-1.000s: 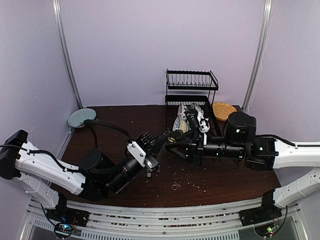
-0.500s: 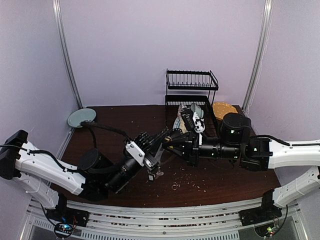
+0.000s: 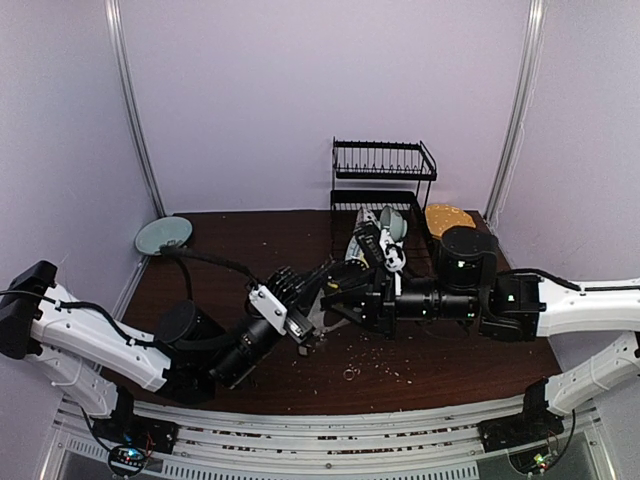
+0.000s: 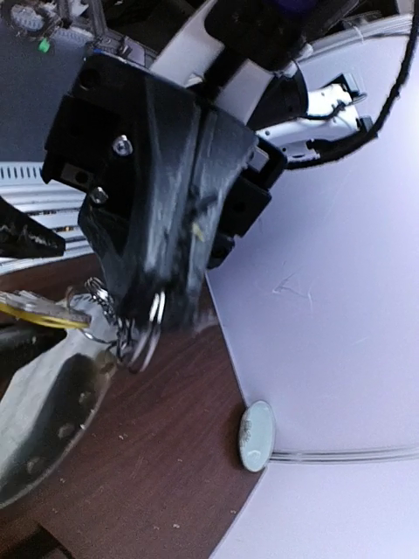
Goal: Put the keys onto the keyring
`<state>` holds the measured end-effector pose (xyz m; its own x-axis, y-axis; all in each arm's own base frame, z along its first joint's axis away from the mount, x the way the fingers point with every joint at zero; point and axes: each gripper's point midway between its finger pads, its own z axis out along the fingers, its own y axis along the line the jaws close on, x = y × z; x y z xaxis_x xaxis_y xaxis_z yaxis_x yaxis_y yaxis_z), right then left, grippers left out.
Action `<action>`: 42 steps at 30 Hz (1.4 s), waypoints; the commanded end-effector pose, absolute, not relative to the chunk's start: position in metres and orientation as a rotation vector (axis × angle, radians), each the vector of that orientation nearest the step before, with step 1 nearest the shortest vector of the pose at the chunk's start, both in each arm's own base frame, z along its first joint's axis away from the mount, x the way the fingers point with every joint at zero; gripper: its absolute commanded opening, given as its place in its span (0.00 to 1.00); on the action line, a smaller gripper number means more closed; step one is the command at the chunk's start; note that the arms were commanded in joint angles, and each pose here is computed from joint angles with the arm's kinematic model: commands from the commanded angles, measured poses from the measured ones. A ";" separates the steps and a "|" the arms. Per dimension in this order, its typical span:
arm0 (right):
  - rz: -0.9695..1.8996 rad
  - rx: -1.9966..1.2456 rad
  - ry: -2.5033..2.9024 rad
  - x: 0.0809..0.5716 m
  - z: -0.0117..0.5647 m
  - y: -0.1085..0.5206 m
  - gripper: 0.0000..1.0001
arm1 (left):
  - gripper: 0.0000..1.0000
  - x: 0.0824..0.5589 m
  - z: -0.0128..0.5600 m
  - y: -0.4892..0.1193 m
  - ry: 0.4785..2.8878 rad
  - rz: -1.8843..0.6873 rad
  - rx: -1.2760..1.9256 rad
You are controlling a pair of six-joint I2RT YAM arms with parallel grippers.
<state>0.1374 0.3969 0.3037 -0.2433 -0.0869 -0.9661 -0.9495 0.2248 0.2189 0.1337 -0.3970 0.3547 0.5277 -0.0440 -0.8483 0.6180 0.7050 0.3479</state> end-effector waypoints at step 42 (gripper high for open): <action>1.083 -1.330 1.434 0.152 0.327 0.368 0.30 | 0.00 0.117 0.392 -0.366 0.856 -0.561 0.619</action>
